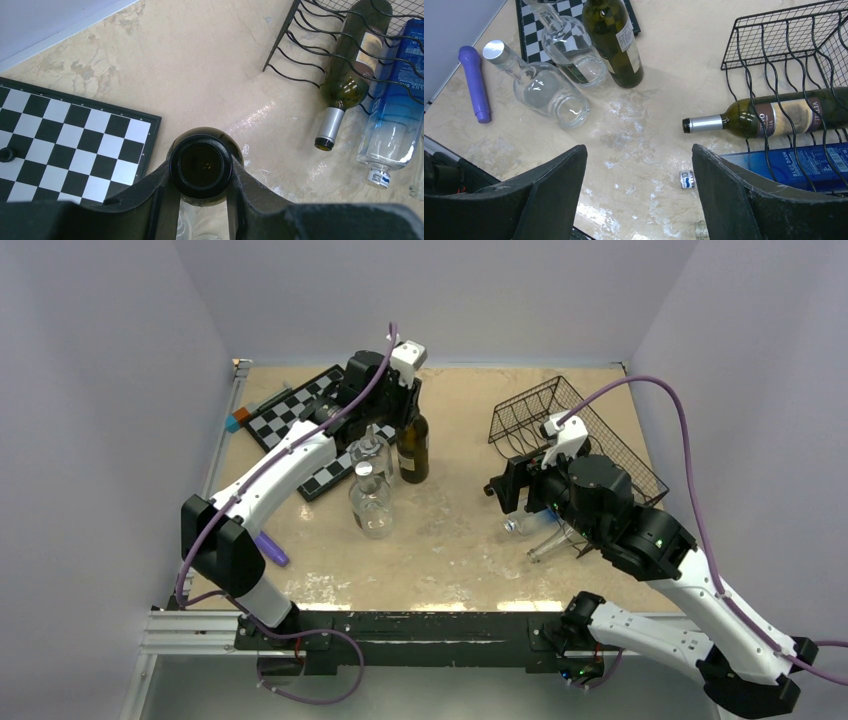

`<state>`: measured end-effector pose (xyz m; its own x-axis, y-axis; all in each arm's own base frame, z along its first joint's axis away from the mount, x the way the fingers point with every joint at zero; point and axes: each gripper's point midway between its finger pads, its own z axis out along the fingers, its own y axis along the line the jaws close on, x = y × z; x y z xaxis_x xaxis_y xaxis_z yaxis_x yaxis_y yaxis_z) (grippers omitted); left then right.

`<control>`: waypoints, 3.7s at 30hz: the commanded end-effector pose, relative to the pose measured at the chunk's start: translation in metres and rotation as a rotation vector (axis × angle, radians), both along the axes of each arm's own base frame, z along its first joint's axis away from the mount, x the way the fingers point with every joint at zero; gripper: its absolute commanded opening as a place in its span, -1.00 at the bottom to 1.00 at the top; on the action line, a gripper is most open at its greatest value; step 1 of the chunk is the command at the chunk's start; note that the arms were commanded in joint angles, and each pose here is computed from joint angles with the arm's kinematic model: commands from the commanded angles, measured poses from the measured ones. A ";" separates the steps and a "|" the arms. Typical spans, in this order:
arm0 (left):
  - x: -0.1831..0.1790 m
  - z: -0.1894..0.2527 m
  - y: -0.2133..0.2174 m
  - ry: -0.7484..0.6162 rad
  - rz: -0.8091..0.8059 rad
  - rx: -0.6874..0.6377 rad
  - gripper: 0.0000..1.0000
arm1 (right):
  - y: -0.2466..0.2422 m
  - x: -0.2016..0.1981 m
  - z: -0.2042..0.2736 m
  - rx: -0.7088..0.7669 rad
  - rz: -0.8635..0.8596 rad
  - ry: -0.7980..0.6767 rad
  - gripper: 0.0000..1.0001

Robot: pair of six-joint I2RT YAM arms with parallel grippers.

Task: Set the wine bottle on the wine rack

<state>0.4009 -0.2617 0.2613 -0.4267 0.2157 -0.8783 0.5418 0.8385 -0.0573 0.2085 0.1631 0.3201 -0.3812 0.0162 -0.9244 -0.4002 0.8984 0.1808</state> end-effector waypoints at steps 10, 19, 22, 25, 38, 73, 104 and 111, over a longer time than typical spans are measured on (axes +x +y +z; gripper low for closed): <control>-0.081 0.164 -0.012 -0.206 -0.245 -0.243 -1.00 | 0.034 -0.007 0.018 0.037 0.235 -0.167 0.97; -0.160 0.228 -0.013 -0.258 -0.451 -0.353 -1.00 | 0.088 -0.004 0.023 0.006 0.443 -0.329 0.97; -0.179 0.235 -0.013 -0.256 -0.482 -0.375 -1.00 | 0.099 -0.004 0.029 -0.033 0.505 -0.422 0.97; -0.193 0.246 -0.012 -0.261 -0.510 -0.406 -1.00 | 0.106 -0.002 0.028 -0.055 0.528 -0.465 0.97; -0.226 0.277 -0.004 -0.305 -0.579 -0.481 -1.00 | 0.146 -0.020 0.005 -0.006 0.710 -0.466 0.97; -0.258 0.294 0.027 -0.604 -0.609 -0.525 -0.04 | 0.102 0.014 0.108 -0.208 0.352 -0.815 -1.00; -0.248 0.276 0.087 -0.379 -0.273 -0.360 0.98 | 0.081 0.030 0.129 -0.999 0.074 -1.269 -1.00; -0.246 0.216 0.060 -0.150 -0.389 -0.232 0.94 | 0.080 0.030 0.121 -1.092 0.076 -1.299 -1.00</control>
